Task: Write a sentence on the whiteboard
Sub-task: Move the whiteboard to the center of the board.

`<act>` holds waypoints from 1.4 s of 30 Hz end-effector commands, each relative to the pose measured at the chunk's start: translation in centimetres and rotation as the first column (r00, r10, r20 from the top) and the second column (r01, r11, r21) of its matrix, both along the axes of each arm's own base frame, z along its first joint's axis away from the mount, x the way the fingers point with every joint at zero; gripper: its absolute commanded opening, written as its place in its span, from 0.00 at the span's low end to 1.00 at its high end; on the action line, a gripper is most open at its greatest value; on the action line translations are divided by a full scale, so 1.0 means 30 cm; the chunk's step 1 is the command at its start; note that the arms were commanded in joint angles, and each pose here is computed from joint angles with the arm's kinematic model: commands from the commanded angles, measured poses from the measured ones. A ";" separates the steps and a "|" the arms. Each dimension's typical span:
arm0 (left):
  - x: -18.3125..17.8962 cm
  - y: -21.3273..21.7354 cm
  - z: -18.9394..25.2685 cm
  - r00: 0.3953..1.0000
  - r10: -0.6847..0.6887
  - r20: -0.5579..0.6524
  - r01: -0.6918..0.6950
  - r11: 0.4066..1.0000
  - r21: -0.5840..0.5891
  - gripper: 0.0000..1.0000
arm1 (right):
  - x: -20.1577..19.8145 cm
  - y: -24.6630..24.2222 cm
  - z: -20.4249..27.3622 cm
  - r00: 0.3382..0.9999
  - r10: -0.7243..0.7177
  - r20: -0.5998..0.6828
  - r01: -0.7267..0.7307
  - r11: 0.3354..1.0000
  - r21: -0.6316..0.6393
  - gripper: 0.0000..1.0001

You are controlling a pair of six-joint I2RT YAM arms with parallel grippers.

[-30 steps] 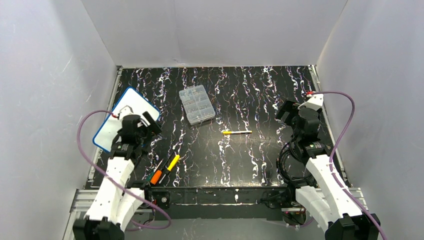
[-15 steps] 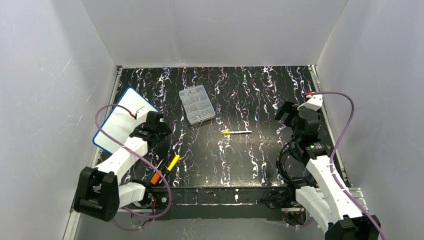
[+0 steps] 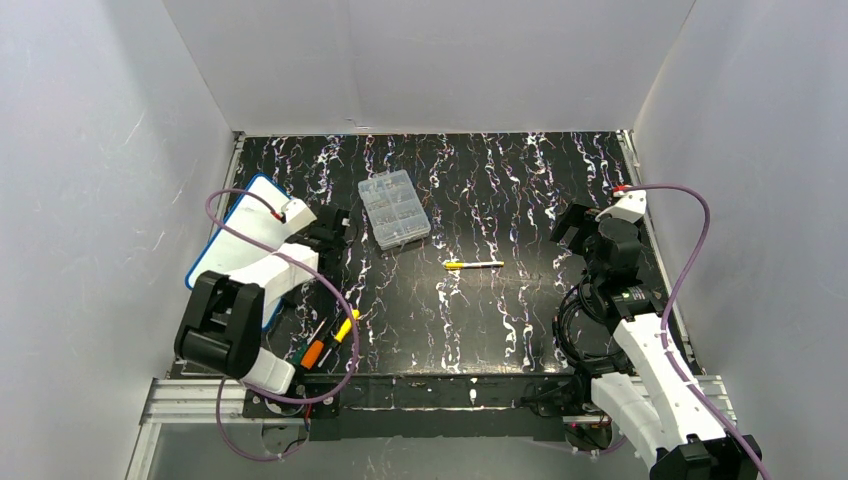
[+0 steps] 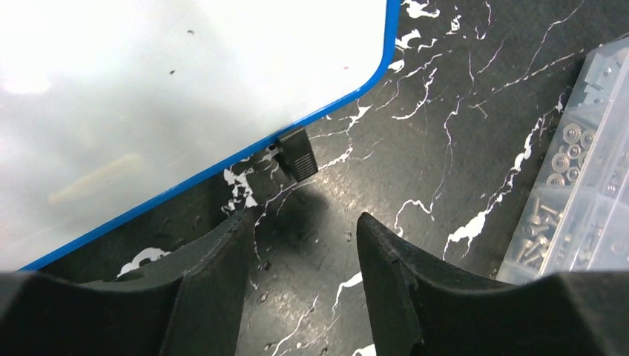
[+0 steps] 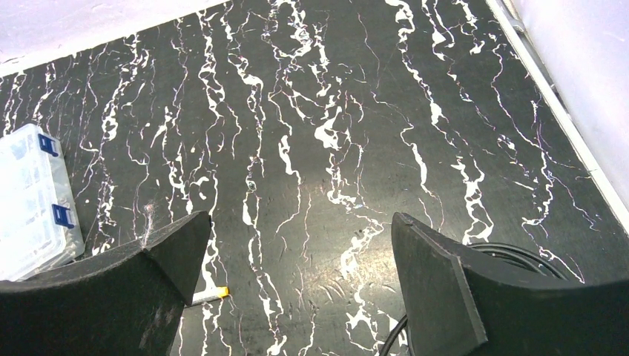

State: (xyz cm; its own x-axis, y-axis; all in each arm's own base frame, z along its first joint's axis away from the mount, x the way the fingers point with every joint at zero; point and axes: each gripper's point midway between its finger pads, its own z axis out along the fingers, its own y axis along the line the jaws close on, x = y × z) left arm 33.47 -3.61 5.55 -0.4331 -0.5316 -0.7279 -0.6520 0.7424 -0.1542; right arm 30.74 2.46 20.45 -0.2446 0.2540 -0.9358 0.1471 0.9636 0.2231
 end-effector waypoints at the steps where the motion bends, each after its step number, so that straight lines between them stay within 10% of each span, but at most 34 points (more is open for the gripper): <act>1: 0.056 0.033 0.045 0.997 0.051 0.056 -0.055 0.996 0.065 0.49 | 0.018 -0.001 0.107 0.996 -0.004 0.086 0.003 1.000 0.016 1.00; 33: 0.079 0.119 -0.039 0.991 0.129 -0.026 -0.124 0.982 0.143 0.35 | 0.032 0.001 0.065 0.999 -0.003 0.051 0.003 1.000 0.005 1.00; 42: 0.073 0.115 -0.055 0.993 0.107 -0.053 -0.098 0.984 0.146 0.12 | 0.040 0.003 0.076 0.997 -0.003 0.073 0.002 1.000 0.008 1.00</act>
